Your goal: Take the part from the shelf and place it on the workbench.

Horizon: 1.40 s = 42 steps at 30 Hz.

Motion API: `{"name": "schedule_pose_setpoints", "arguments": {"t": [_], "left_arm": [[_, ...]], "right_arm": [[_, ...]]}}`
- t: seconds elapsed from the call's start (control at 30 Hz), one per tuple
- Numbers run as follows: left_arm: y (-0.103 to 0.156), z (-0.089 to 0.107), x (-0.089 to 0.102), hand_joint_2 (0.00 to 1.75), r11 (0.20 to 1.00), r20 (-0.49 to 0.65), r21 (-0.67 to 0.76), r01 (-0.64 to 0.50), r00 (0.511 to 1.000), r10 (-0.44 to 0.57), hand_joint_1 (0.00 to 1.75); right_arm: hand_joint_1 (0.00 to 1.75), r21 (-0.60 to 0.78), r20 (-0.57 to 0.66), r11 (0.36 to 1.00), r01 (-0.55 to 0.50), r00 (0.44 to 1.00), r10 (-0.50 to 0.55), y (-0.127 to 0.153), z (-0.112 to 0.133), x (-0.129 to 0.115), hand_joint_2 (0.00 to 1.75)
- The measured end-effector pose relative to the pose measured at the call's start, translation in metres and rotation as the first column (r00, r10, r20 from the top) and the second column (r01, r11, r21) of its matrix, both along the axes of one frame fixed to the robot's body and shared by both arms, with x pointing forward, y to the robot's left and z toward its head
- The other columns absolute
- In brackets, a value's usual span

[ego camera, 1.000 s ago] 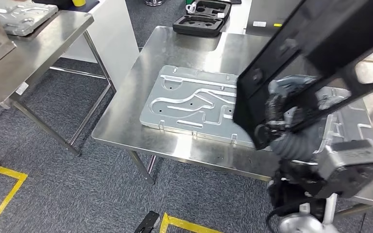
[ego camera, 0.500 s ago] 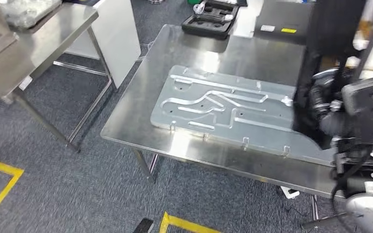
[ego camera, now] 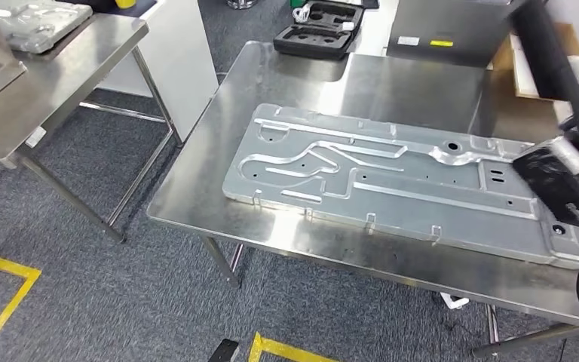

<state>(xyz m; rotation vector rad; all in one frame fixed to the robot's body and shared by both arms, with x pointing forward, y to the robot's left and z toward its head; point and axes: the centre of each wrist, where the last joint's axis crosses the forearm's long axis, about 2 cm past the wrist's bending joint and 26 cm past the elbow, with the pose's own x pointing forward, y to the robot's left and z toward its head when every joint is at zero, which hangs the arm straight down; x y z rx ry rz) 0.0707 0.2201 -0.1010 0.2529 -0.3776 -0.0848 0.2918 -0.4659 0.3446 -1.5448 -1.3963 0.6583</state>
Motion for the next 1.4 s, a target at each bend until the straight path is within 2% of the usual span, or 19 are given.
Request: {"name": "schedule_pose_setpoints", "arguments": {"t": [0.07,0.2,0.33,0.47,0.67,0.77,1.0,1.13,1.3,1.4], "left_arm": [[-0.002,0.000,0.001,1.75,1.000,0.000,-0.007,-0.014,1.000,0.014,0.00],[-0.004,0.001,0.001,1.75,0.999,-0.008,-0.015,-0.036,0.999,0.036,0.00],[-0.004,0.000,-0.001,1.75,0.999,-0.021,-0.025,-0.046,0.999,0.045,0.00],[-0.004,0.000,-0.001,1.75,0.998,-0.022,-0.027,-0.054,0.998,0.053,0.00],[-0.006,0.001,-0.001,1.75,0.998,-0.023,-0.028,-0.056,0.998,0.056,0.00],[-0.007,0.001,-0.001,1.75,0.998,-0.025,-0.027,-0.057,0.998,0.056,0.00],[-0.006,0.001,0.001,1.75,0.998,-0.021,-0.025,-0.055,0.998,0.055,0.00],[-0.007,0.002,0.004,1.75,0.998,-0.013,-0.027,-0.053,0.999,0.053,0.00],[-0.007,0.002,0.005,1.75,0.998,-0.008,-0.028,-0.053,0.999,0.053,0.00],[-0.007,0.002,0.005,1.75,0.998,-0.010,-0.028,-0.054,0.999,0.054,0.00]], "right_arm": [[1.75,-0.090,-0.079,0.992,0.083,0.993,-0.090,-0.017,-0.006,-0.011,1.75],[1.75,-0.178,-0.143,0.963,0.202,0.963,-0.228,-0.045,-0.013,-0.031,1.75],[1.75,-0.292,-0.248,0.910,0.295,0.895,-0.370,-0.068,-0.020,-0.052,1.75],[1.75,-0.438,-0.366,0.849,0.296,0.804,-0.469,-0.077,-0.028,-0.062,1.75],[1.75,-0.497,-0.404,0.823,0.277,0.765,-0.501,-0.080,-0.033,-0.067,1.75],[1.75,-0.516,-0.371,0.814,0.268,0.786,-0.494,-0.080,-0.034,-0.070,1.75],[1.75,-0.558,-0.265,0.788,0.259,0.845,-0.465,-0.066,-0.015,-0.059,1.75],[1.75,-0.617,-0.160,0.746,0.251,0.888,-0.431,-0.043,0.004,-0.040,1.75],[1.75,-0.654,-0.126,0.735,0.181,0.932,-0.341,-0.016,0.006,-0.024,1.75],[1.75,-0.695,-0.126,0.713,0.096,0.960,-0.252,0.006,0.002,-0.013,1.75]]}}
